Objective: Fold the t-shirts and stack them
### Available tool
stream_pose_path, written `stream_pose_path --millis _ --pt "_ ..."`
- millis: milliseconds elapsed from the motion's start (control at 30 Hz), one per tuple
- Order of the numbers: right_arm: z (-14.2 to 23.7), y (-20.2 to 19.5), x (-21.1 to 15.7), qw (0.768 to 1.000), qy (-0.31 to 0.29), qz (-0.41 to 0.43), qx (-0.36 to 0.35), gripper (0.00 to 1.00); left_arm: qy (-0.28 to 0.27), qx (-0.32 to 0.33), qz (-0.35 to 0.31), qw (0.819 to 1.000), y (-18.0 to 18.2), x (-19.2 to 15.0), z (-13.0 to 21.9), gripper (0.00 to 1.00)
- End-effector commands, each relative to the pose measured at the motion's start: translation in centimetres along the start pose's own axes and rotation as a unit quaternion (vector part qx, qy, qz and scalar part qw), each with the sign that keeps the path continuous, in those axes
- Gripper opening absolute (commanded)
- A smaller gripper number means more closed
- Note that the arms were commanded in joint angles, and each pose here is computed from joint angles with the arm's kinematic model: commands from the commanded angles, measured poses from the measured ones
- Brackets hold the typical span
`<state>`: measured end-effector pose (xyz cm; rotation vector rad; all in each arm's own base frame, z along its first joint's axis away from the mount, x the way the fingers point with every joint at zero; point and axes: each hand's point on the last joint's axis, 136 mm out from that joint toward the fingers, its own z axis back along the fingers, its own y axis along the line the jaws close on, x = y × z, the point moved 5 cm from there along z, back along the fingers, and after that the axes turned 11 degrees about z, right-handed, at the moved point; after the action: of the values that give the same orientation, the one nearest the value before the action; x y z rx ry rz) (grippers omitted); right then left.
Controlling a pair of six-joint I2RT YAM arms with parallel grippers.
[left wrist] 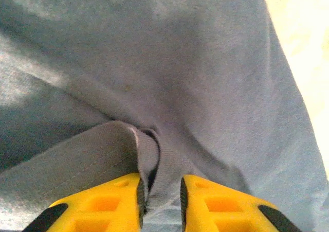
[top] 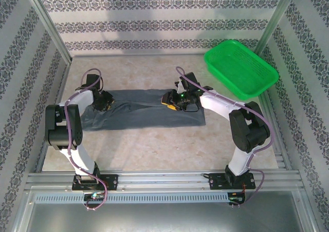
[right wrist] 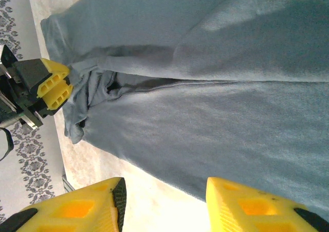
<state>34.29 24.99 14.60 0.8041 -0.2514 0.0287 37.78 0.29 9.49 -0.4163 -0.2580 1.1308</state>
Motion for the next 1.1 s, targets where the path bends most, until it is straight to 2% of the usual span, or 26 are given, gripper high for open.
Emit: stream_pose_path --millis 0,233,533,800,1067 --pt "-0.1 0.4 -0.1 1.000 0.004 0.002 0.008 0.46 0.005 -0.018 -0.006 1.000 -0.8 -0.6 0.0 0.19" --pt "0.0 0.3 -0.1 1.000 0.004 0.001 0.007 0.46 0.008 -0.012 -0.007 1.000 -0.4 -0.9 0.0 0.00" --pt "0.1 0.3 0.1 1.000 0.003 0.001 0.005 0.46 0.002 -0.009 0.005 1.000 -0.1 -1.8 2.7 0.00" --pt "0.7 0.1 0.5 1.000 -0.004 0.001 0.002 0.46 0.043 -0.005 0.071 0.997 1.6 -6.9 4.7 0.00" --pt "1.0 0.1 0.1 1.000 -0.006 0.000 0.004 0.46 0.056 -0.015 0.122 0.991 2.2 -11.3 4.4 0.00"
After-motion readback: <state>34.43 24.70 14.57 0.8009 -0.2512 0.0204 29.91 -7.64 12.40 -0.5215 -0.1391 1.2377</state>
